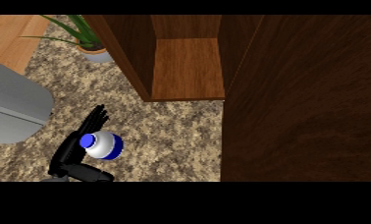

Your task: Pick up the bottled water, place it into the cabinet and close the cabinet

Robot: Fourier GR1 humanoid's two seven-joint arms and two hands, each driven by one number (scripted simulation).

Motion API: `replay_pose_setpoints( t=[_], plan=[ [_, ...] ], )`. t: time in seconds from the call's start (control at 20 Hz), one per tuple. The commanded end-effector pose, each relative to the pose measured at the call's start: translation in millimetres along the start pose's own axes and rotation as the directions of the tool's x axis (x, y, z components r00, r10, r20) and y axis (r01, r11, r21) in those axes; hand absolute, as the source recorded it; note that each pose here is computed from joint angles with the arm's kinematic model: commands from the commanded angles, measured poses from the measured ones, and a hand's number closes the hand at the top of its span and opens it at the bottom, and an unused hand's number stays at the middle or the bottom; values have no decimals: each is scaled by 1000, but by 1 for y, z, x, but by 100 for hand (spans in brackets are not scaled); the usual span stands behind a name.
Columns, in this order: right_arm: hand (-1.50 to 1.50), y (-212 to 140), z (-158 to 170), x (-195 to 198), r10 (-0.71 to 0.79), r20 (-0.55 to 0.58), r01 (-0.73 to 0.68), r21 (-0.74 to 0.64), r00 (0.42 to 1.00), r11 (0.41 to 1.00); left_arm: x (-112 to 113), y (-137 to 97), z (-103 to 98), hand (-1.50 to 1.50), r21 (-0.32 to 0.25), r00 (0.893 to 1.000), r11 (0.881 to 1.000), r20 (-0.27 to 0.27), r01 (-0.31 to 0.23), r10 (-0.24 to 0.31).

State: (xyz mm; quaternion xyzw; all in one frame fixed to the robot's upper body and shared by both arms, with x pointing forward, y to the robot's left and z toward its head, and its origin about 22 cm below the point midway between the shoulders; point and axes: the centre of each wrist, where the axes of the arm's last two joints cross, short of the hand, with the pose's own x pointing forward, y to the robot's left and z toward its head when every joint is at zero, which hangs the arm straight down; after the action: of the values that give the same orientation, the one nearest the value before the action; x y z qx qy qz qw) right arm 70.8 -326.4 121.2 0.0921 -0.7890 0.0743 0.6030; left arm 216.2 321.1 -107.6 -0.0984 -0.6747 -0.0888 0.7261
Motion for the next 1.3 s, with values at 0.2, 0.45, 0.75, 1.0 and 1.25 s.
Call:
replay_pose_setpoints(
  t=[0.2, 0.45, 0.75, 1.0, 1.25],
  plan=[
    [-150, 21, 7, 36, -89, 71, 87, 37, 993, 996, -26, -6, -15, -150, -94, 989, 985, 7, -146, 147],
    [-150, 11, 7, 39, -57, 63, 55, 34, 996, 998, -41, -15, -11, -150, -128, 984, 976, 12, -175, 178],
    [-150, 18, 9, 39, -66, 88, 66, 9, 994, 998, -46, -24, -15, 150, -135, 934, 927, 31, -350, 357],
    [-150, 17, 17, 37, -42, 72, 41, 24, 997, 999, -42, -21, -18, 150, -166, 943, 934, 46, -317, 329],
    [-150, 26, 17, 35, -31, 67, 30, 14, 997, 999, -32, -19, -25, 150, -176, 931, 935, 142, -309, 335]
  ],
)
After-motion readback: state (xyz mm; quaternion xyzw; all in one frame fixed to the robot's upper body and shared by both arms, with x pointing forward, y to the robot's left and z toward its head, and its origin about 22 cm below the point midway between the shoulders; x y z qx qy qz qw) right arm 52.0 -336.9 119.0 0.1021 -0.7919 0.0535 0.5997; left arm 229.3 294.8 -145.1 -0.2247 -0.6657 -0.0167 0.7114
